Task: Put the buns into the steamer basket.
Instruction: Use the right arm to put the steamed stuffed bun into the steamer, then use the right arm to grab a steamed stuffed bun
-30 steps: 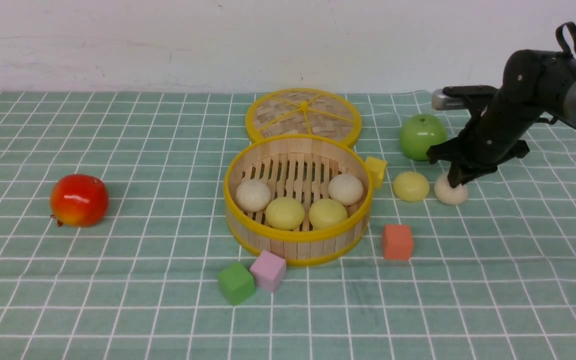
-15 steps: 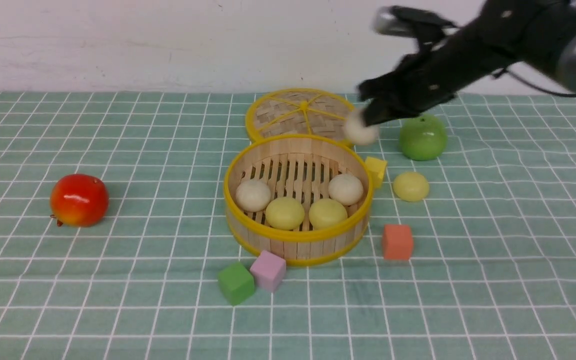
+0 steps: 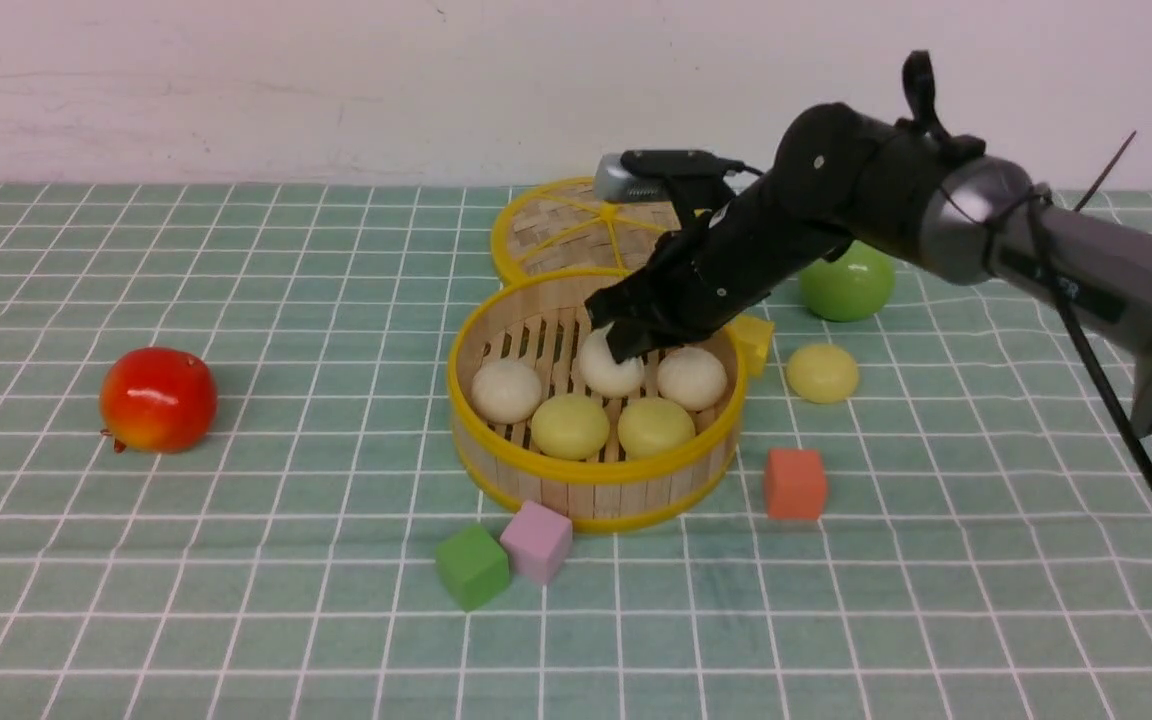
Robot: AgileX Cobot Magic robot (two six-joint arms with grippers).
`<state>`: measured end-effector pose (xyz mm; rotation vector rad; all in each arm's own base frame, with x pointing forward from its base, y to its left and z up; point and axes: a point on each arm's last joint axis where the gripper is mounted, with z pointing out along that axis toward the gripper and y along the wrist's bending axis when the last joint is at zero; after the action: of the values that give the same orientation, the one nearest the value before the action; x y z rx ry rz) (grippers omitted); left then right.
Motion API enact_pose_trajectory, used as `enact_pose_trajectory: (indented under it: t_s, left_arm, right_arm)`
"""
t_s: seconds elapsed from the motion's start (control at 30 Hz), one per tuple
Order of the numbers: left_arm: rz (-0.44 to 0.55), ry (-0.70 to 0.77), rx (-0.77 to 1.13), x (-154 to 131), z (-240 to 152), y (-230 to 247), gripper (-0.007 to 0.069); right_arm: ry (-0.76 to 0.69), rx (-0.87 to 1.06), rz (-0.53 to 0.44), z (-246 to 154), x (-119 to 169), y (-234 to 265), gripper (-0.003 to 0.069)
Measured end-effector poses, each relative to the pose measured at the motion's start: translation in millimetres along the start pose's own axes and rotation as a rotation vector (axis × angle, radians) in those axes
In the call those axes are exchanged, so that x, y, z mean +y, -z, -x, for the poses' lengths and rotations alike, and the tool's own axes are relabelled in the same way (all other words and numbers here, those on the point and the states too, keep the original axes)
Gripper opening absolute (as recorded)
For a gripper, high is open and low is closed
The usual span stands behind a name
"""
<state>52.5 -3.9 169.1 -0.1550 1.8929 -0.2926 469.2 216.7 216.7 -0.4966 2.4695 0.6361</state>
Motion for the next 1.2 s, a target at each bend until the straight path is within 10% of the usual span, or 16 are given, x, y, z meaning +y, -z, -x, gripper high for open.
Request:
enact_pose_trajectory:
  t_s: [0.23, 0.6, 1.2]
  left_arm:
    - [0.000, 0.000, 0.000, 0.0, 0.0, 0.0, 0.0233]
    - [0.000, 0.000, 0.000, 0.0, 0.0, 0.0, 0.0237]
    - [0.000, -0.001, 0.000, 0.0, 0.0, 0.0, 0.0238]
  right_arm:
    - [0.002, 0.009, -0.001, -1.1, -0.3, -0.8, 0.0097]
    - [0.060, -0.057, -0.036, 29.5, -2.5, 64.9, 0.0471]
    - [-0.155, 0.106, -0.325, 9.4, -103.0, 74.7, 0.0317]
